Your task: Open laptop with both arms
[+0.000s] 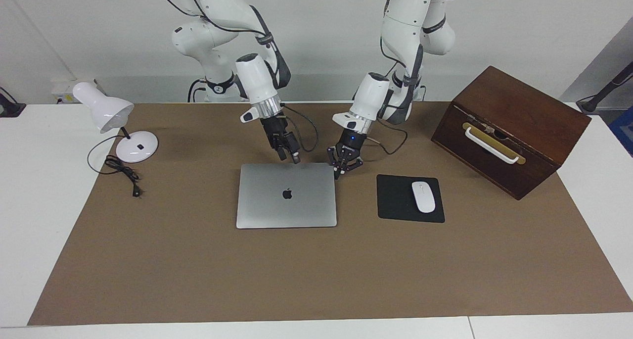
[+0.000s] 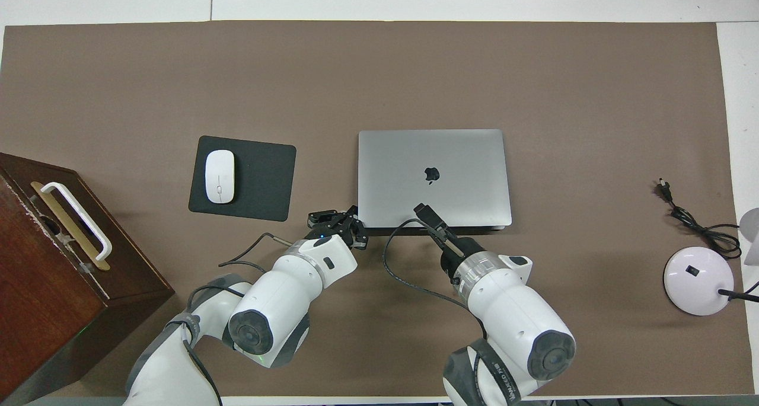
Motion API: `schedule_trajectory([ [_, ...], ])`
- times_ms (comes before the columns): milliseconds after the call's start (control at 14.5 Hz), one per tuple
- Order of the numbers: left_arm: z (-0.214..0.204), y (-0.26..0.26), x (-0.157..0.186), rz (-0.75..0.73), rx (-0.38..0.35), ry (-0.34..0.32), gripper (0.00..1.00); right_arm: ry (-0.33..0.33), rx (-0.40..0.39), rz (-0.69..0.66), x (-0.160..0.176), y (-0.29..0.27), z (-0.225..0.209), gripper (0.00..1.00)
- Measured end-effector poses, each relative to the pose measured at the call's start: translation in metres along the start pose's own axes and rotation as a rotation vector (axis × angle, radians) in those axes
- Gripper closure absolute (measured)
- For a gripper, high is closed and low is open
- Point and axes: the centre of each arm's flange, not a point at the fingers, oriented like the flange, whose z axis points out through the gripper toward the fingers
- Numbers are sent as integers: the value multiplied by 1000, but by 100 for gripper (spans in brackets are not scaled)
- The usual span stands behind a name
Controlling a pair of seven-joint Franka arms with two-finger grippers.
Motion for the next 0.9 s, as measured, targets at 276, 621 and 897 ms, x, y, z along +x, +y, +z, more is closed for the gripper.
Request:
schedule_trajectory([
  [276,0,0,0,24,0,1,99,-1,7,-2,-1,-6,2,0],
  [621,0,0,1,36,0,2,99,-2,7,-3,-1,-7,3,0],
  [897,0,0,1,44,0,3,99,-3,4,-5,-2,-7,3,0],
])
